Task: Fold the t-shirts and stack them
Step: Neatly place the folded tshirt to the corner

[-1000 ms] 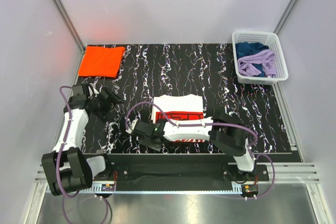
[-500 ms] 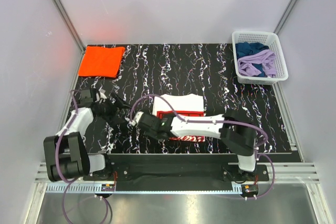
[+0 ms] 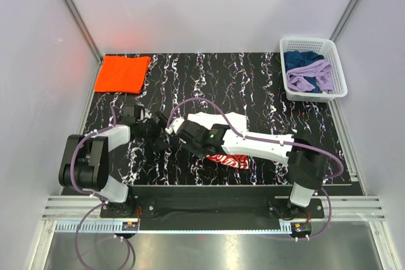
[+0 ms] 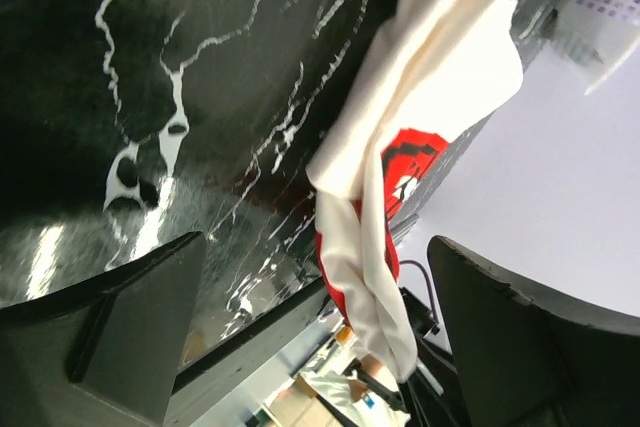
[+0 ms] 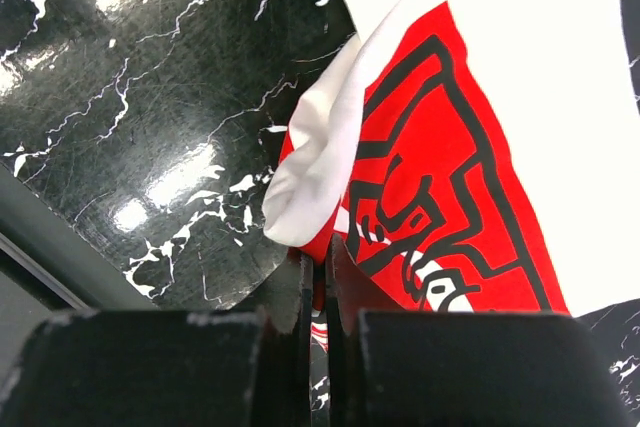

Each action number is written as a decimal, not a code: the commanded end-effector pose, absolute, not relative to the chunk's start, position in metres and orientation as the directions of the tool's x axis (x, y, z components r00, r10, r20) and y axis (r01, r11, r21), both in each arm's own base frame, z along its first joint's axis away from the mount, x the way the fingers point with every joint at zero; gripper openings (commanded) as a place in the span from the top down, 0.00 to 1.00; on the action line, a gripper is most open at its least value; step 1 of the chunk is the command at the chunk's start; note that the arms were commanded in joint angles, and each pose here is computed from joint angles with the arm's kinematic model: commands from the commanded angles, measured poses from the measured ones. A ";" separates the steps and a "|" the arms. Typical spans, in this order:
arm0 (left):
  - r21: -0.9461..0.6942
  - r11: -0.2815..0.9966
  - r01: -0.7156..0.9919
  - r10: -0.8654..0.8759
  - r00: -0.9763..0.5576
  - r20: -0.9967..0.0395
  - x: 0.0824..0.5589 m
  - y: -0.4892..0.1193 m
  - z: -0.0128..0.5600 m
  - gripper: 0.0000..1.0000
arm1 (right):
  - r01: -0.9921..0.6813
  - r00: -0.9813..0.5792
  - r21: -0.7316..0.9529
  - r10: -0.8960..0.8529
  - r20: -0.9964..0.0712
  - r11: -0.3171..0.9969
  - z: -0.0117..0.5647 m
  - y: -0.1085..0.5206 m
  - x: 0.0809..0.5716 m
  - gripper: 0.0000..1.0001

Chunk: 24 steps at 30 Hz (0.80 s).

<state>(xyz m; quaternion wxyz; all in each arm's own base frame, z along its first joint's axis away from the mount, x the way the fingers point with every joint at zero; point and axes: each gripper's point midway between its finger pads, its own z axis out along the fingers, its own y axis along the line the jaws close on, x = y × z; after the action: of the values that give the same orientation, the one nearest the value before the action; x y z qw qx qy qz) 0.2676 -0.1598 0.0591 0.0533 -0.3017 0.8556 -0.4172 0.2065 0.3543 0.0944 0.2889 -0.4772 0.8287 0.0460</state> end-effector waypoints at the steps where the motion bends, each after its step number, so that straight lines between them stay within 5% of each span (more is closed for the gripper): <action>1: -0.767 0.447 -0.461 -0.584 -0.800 0.141 0.293 -0.172 0.067 0.01 | -0.800 -0.381 -0.168 -0.703 -0.601 0.577 0.128 0.353 0.215 1.00; 24: -0.705 0.433 -0.562 -0.589 -0.769 0.251 0.305 -0.229 0.016 0.01 | -0.790 -0.396 -0.119 -0.648 -0.651 0.602 0.157 0.343 0.228 1.00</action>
<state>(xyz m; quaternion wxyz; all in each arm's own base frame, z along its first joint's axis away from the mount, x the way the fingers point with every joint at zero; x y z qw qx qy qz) 0.3051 -0.2281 0.0446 0.0111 -0.3274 0.8307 -0.4501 0.2221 0.3380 0.1223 0.2996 -0.4474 0.8395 0.0730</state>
